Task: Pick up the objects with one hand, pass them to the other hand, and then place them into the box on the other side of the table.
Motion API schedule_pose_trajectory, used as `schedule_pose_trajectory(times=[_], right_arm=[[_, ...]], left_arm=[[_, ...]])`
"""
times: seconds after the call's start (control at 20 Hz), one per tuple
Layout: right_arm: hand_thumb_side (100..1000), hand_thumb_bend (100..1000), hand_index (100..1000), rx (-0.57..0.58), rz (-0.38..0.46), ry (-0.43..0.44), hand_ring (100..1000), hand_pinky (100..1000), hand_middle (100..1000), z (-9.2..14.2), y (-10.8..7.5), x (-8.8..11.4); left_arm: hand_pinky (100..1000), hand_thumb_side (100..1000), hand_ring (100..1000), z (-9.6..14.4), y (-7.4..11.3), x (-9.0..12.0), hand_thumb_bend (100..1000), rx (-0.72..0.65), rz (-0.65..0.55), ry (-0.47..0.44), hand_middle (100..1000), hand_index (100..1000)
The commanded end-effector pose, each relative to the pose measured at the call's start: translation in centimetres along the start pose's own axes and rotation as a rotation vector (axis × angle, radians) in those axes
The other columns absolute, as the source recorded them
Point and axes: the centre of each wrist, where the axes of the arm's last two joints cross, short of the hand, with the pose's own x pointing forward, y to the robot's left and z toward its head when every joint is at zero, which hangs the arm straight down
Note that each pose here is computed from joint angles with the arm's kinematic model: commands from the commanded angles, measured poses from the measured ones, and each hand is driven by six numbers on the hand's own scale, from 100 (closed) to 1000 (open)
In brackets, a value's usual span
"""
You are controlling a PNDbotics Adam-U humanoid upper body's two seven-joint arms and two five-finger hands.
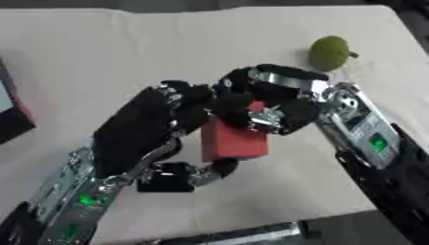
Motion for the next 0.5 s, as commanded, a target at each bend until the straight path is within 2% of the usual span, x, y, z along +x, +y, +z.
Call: schedule_pose_trajectory(times=[0.05,0.15,0.2,0.5], right_arm=[[571,100,542,0.024,0.014,-0.039,474,851,413,-0.12,-0.2,0.85],[557,100,535,0.024,0.012,-0.037,472,850,409,-0.1,-0.19,0.83],[547,100,529,0.026,0.01,-0.036,471,849,406,-0.1,-0.18,0.82],[513,100,508,0.03,0.011,-0.033,467,846,391,-0.08,-0.15,0.79]], left_arm=[[449,100,135,-0.02,0.22,-0.45,100,0.015,-0.011,0.016,466,923],[463,100,158,-0.02,0.2,-0.47,100,0.023,-0.009,0.021,516,932],[479,100,190,-0.03,0.2,-0.47,122,0.026,-0.009,0.024,569,944],[526,100,290,0.0,0.13,-0.46,273,0.024,-0.041,0.041,713,984]])
